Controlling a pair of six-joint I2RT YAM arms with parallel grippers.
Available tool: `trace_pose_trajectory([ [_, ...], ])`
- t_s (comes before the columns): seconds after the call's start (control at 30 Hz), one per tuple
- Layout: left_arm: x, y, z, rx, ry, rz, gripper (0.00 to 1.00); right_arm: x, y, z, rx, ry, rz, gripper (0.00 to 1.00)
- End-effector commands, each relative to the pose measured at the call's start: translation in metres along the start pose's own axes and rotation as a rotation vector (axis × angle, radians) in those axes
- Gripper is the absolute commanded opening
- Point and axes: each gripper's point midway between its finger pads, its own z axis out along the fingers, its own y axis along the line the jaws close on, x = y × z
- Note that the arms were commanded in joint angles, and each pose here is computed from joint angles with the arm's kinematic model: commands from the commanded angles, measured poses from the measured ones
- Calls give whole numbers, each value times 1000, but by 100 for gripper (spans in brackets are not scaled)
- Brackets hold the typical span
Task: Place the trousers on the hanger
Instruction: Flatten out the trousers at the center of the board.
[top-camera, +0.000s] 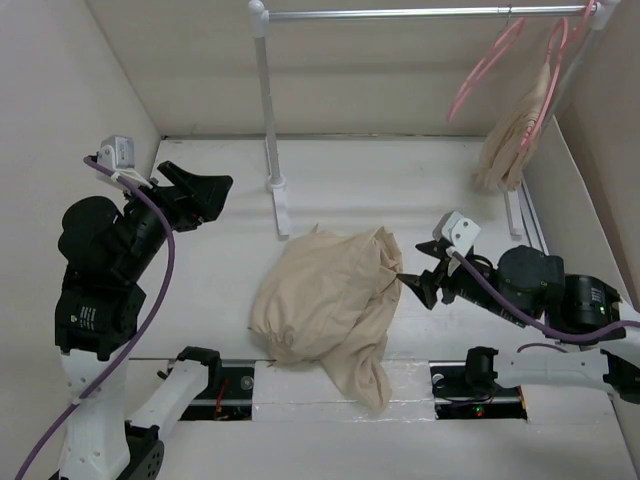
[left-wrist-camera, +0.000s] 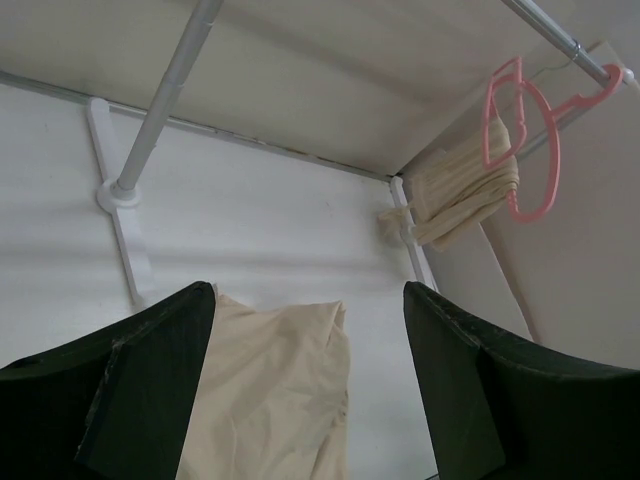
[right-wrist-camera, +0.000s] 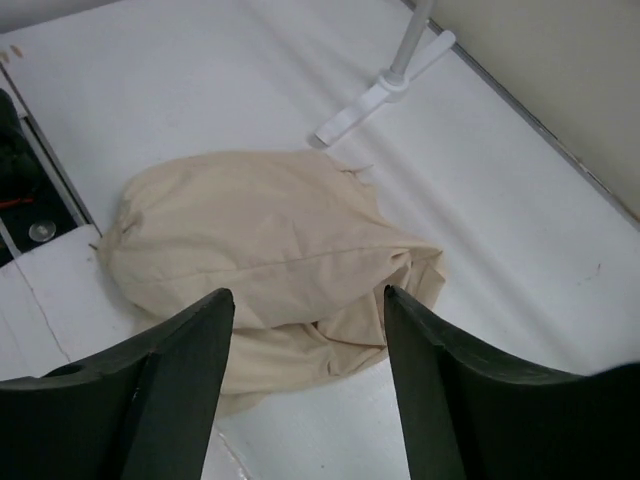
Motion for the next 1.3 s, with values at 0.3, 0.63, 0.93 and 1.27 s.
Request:
trace_pose_trajectory([
  [0.3,-24,-1,-5,-46,-76,-1,71,41,108,95,-380,127,-207,50],
  [0.63,-29,26,7,-211,-81,-52,69,130,181,194,-557,336,-329,72],
  [0.93,48,94,7,-380,-7,-152,70,200,232,239,-618,492,-413,57],
  [1.27,63,109,20,-415,40,-126,70,0,169,189,-395,87,-317,0],
])
